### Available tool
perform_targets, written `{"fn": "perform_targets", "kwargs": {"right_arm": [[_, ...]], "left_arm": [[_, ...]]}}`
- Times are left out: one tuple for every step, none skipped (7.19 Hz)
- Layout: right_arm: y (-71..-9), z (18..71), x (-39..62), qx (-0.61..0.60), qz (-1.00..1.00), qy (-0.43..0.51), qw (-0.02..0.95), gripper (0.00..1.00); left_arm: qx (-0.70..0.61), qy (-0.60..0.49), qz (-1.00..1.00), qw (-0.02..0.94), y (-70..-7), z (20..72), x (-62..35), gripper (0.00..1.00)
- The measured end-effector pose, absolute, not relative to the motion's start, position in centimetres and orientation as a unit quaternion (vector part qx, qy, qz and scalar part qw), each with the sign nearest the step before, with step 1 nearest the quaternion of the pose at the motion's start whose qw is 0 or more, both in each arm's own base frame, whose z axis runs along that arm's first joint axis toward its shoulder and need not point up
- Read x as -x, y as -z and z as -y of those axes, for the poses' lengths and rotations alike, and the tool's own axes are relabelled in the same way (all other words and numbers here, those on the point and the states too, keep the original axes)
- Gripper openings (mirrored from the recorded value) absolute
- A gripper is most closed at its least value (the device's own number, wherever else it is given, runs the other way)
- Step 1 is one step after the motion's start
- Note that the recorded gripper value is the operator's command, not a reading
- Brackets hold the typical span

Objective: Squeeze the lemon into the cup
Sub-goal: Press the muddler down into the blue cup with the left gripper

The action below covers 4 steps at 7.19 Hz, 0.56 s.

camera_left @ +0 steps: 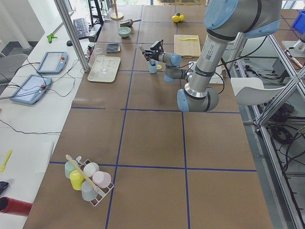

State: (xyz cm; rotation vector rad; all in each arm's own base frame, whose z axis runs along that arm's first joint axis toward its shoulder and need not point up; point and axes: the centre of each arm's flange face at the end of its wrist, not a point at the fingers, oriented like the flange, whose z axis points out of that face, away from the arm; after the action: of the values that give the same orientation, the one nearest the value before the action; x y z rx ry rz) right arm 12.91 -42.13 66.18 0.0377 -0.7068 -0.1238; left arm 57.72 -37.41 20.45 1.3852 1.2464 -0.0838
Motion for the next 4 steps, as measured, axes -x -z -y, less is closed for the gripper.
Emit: {"fn": "perform_targets", "kwargs": {"right_arm": [[-66.2,42.1,-12.9,-0.018,0.346,0.060,0.936,1.00],[-66.2,42.1,-12.9,-0.018,0.346,0.060,0.936,1.00],[-66.2,42.1,-12.9,-0.018,0.346,0.060,0.936,1.00],[-66.2,42.1,-12.9,-0.018,0.346,0.060,0.936,1.00]], "left_arm": [[-0.604,0.040,-0.547,0.579,-18.6,36.9,-56.2,0.00],[-0.613,0.045,-0.554,0.562,-16.7,36.6,-54.3,0.00],[-0.621,0.050,-0.555,0.551,-14.6,36.5,-52.3,0.00],[-0.624,0.045,-0.549,0.553,-12.4,36.6,-50.3,0.00]]}}
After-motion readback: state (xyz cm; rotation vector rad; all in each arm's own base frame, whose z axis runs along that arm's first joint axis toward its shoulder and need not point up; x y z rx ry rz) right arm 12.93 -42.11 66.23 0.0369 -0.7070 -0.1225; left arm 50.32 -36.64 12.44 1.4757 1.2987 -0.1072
